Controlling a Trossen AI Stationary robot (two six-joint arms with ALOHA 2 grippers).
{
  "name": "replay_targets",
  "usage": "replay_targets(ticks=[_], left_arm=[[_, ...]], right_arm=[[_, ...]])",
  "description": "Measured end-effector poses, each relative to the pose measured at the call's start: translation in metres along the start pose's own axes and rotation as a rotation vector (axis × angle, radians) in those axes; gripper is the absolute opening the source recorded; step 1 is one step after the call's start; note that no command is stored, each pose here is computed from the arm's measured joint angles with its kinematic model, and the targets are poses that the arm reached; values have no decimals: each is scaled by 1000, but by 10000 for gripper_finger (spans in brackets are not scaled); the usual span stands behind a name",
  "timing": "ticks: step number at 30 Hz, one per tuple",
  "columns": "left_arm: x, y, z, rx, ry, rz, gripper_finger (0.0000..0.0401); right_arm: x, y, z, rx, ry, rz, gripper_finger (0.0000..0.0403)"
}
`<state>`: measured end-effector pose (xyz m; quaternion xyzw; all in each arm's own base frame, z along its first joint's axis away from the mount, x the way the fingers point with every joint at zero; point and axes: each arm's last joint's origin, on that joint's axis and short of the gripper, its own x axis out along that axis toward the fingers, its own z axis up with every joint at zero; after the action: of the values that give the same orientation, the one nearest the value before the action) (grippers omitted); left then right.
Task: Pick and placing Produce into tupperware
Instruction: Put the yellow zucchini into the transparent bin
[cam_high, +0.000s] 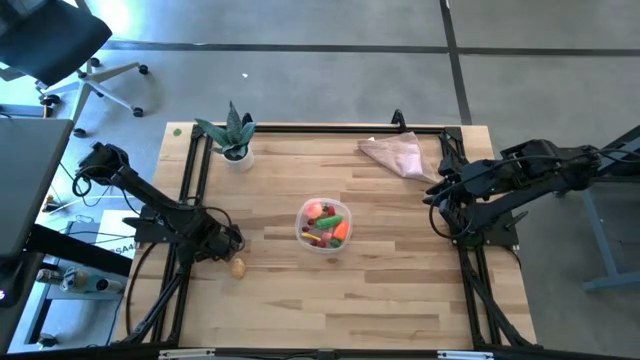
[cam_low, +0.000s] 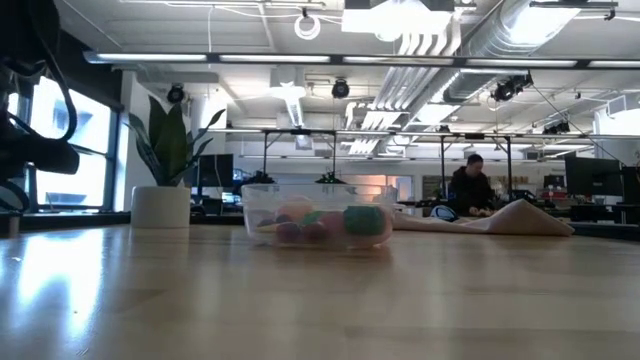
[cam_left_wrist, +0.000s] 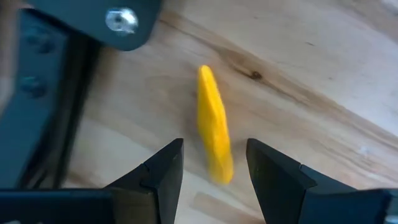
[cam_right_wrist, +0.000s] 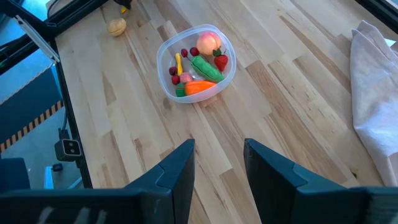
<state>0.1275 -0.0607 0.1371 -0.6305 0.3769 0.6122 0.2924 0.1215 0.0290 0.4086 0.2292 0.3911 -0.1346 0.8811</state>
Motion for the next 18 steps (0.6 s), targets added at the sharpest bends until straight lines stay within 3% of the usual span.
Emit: replay_targets(ticks=[18], left_arm=[[3,1,3,-1,-21,-11,166]], right_arm=[[0,0,0,0,0,0,130]])
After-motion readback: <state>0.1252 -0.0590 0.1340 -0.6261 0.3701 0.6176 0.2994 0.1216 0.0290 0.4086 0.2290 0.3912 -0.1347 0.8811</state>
